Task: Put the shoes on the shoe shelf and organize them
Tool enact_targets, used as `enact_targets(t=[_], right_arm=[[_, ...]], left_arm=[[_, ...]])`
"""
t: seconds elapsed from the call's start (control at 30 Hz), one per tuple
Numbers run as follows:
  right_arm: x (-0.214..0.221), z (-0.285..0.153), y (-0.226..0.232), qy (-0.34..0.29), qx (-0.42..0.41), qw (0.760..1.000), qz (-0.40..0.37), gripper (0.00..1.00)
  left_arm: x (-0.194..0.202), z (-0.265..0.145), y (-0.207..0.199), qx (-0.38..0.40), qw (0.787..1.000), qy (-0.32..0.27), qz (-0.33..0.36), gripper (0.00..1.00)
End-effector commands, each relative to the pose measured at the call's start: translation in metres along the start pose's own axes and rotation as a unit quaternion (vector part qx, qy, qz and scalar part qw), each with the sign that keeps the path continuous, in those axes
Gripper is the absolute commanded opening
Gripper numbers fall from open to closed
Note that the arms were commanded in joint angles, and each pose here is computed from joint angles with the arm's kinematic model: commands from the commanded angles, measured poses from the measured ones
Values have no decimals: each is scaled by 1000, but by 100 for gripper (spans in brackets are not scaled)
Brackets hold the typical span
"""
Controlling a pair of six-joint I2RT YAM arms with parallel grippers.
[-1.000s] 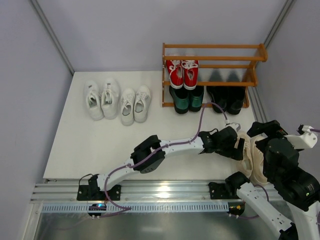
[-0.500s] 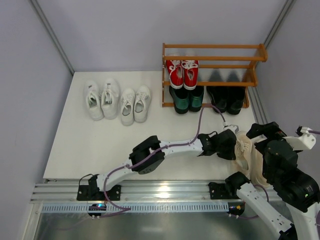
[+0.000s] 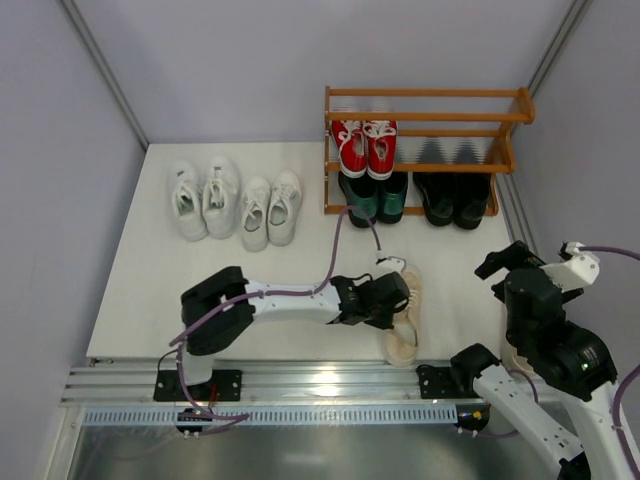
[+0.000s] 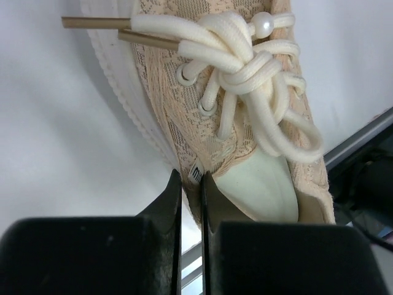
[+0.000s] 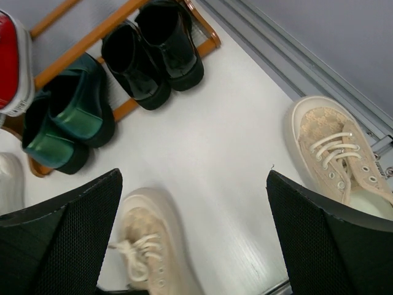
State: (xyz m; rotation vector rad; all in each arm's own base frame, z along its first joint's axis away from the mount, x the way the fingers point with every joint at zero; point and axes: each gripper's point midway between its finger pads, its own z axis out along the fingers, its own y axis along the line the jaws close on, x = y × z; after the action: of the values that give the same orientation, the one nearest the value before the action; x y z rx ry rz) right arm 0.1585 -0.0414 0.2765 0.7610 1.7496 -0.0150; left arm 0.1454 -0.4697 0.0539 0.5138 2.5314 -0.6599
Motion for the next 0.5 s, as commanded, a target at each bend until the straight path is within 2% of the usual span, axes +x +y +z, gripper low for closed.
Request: enact_targets(t=[0.0, 0.13, 0.27, 0.4, 0.43, 0.47], right_arm=[[29, 17, 3, 49, 40, 997, -50, 100], [67, 32, 11, 114, 68, 987, -89, 100], [88, 45, 8, 140, 105, 978, -111, 100], [98, 62, -20, 176, 170, 963, -115, 100], [93, 70, -33, 174, 198, 960, -93, 100], [94, 73, -38, 180, 205, 958, -87, 100]], left_arm=[[-20, -38, 44, -53, 997, -53, 7, 0], [-17, -66, 80, -79, 994, -69, -1, 0], [-16, -90, 109, -96, 992, -76, -4, 0], [-6, -103, 122, -89, 994, -65, -9, 1], [-4, -109, 125, -87, 994, -66, -9, 20], [-1, -112, 126, -84, 994, -64, -7, 34]])
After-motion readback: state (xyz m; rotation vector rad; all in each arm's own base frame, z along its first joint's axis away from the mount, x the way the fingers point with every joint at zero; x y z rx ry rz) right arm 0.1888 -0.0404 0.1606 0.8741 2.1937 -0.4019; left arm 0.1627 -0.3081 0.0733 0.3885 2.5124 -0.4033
